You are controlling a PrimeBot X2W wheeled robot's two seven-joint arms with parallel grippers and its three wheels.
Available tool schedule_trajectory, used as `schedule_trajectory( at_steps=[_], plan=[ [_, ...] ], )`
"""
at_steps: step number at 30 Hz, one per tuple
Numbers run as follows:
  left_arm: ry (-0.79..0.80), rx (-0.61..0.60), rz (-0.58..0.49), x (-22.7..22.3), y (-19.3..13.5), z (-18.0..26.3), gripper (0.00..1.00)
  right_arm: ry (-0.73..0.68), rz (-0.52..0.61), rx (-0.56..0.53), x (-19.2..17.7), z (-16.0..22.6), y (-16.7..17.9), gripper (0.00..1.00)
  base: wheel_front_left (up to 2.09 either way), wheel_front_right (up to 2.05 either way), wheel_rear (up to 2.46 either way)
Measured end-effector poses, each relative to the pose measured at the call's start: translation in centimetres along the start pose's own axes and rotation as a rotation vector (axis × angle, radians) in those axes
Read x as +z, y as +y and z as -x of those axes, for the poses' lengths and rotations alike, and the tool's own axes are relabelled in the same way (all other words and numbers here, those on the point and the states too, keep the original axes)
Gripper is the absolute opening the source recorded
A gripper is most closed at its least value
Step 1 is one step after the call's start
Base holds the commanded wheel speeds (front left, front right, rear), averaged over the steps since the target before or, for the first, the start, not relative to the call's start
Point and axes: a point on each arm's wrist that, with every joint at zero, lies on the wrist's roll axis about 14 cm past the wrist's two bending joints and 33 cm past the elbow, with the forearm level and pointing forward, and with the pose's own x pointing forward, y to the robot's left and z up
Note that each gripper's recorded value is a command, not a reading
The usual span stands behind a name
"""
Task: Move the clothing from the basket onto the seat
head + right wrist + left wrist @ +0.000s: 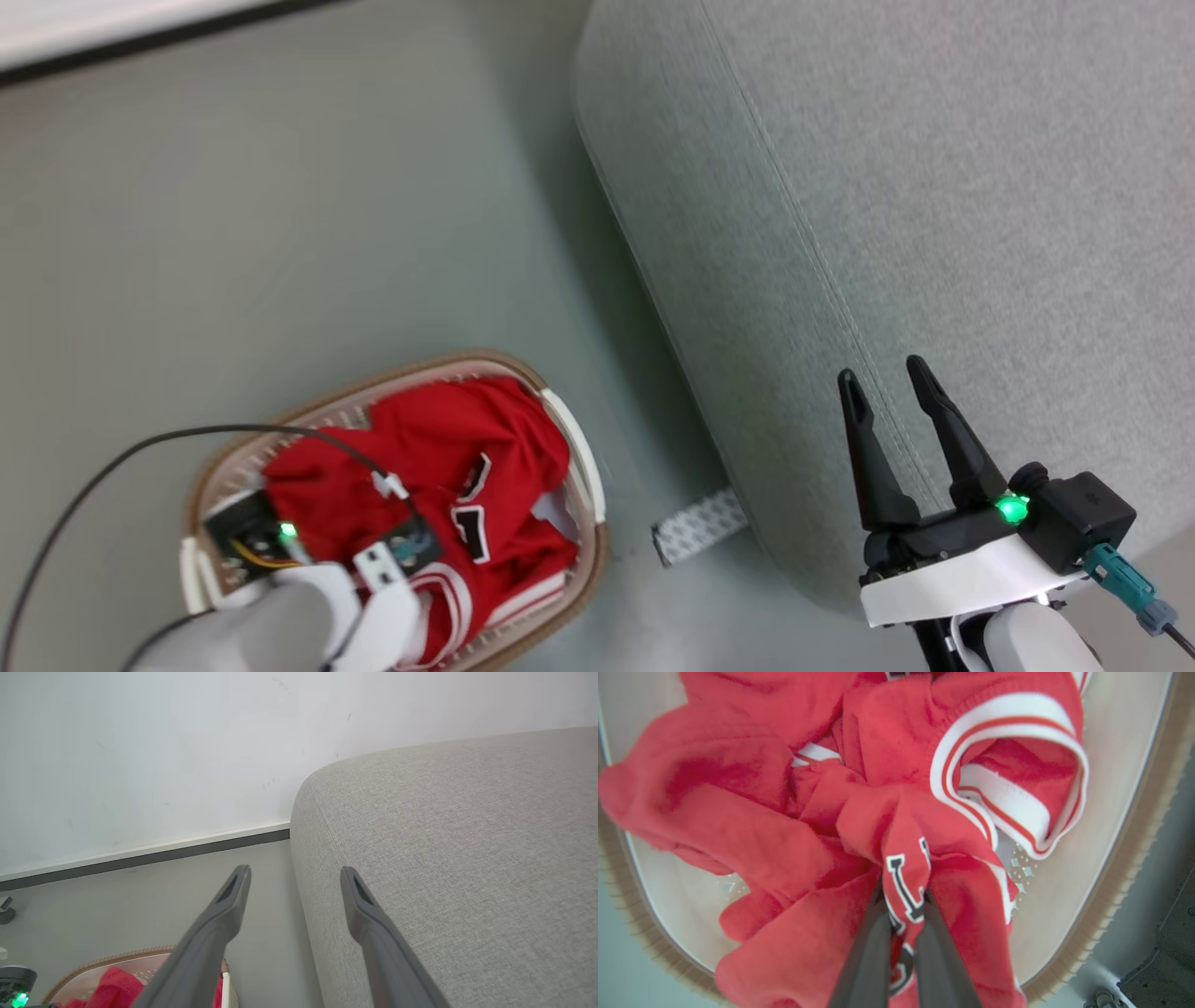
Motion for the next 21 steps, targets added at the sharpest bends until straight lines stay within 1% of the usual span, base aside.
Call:
schedule_trajectory(
  at_steps=[3, 4, 5, 8, 11, 13, 16, 21],
  plan=[
    [-0.064, 0.018, 0.046, 2.2, 0.0, 1.5, 0.0, -0.023, 0.022, 0.008, 0.8, 0.2, 0.0, 1.0, 0.0, 0.0, 0.0],
    [-0.087, 0.022, 0.08, 2.9, -0.2, 2.1, 0.0, -0.036, 0.028, 0.008, 1.3, 0.3, 0.0, 1.0, 0.0, 0.0, 0.0],
    [-0.113, 0.023, 0.12, 3.5, -0.6, 2.7, 0.0, -0.047, 0.031, 0.008, 1.6, 0.4, -0.1, 1.0, 0.0, 0.0, 0.0],
    [-0.156, 0.036, 0.187, 4.3, -2.1, 4.4, 0.0, -0.072, 0.04, 0.027, 2.5, 0.8, 0.4, 1.0, 0.0, 0.0, 0.0],
    [-0.222, 0.081, 0.231, 6.1, -2.0, 6.6, 0.0, -0.104, 0.042, 0.06, 3.5, 1.1, 1.4, 1.0, 0.0, 0.0, 0.0],
    [-0.276, 0.103, 0.303, 7.3, -2.3, 8.0, 0.0, -0.125, 0.039, 0.078, 4.1, 1.5, 1.9, 1.0, 0.0, 0.0, 0.0],
    [-0.346, 0.145, 0.364, 8.3, -2.7, 10.1, 0.0, -0.146, 0.036, 0.108, 4.7, 2.1, 2.9, 1.0, 0.0, 0.0, 0.0],
    [-0.483, 0.244, 0.481, 9.3, -1.9, 13.9, 0.0, -0.177, 0.03, 0.167, 5.5, 2.9, 4.8, 1.0, 0.0, 0.0, 0.0]
  ],
)
